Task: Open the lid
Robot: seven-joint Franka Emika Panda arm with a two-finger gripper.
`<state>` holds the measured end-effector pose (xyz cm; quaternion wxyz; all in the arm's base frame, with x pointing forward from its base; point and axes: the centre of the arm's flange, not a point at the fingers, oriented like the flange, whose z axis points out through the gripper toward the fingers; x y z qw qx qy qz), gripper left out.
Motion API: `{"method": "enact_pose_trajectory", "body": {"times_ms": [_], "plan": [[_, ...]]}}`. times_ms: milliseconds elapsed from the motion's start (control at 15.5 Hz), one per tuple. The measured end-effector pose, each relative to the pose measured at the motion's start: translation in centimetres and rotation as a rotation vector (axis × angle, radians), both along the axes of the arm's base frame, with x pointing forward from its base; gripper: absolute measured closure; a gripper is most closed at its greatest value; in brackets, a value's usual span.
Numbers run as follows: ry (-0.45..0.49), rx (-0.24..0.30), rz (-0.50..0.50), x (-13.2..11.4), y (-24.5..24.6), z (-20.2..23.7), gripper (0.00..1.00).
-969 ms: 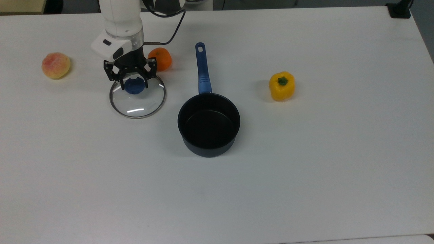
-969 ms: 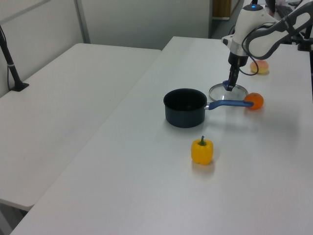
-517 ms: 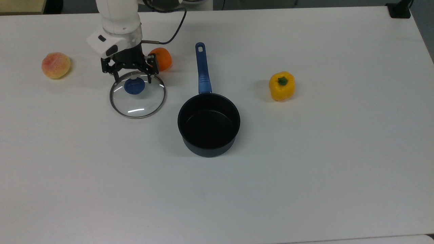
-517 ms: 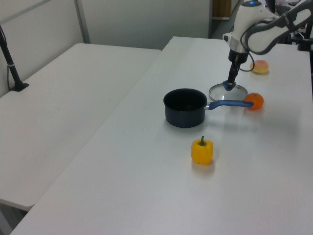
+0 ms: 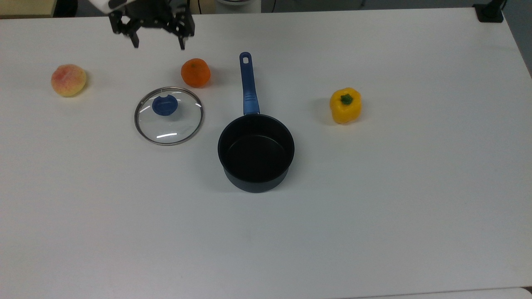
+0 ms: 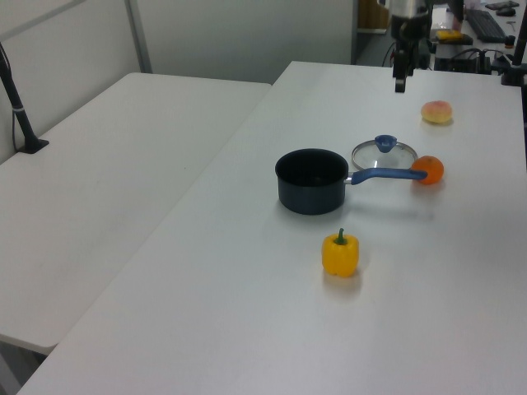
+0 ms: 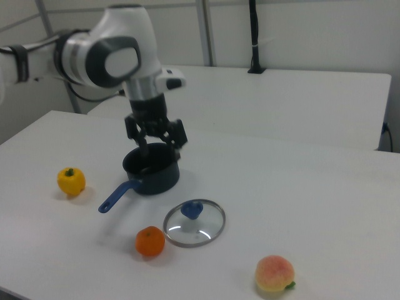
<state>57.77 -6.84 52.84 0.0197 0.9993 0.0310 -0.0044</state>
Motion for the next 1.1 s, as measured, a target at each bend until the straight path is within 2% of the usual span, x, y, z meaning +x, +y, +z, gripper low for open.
{"method": "enact_pose_trajectory", "body": {"times_ms": [323,517,775,969,1098], "plan": [[-0.009,0.096,0.025,-1.9,4.0,6.2,0.00],[-0.036,0.112,0.022,-2.9,7.7,8.9,0.00],[-0.044,0.115,-0.018,-3.5,11.6,9.7,0.00],[-0.046,0.114,-0.007,-3.4,12.5,9.6,0.00],[-0.098,0.112,0.007,-2.8,12.3,9.9,0.00]]}}
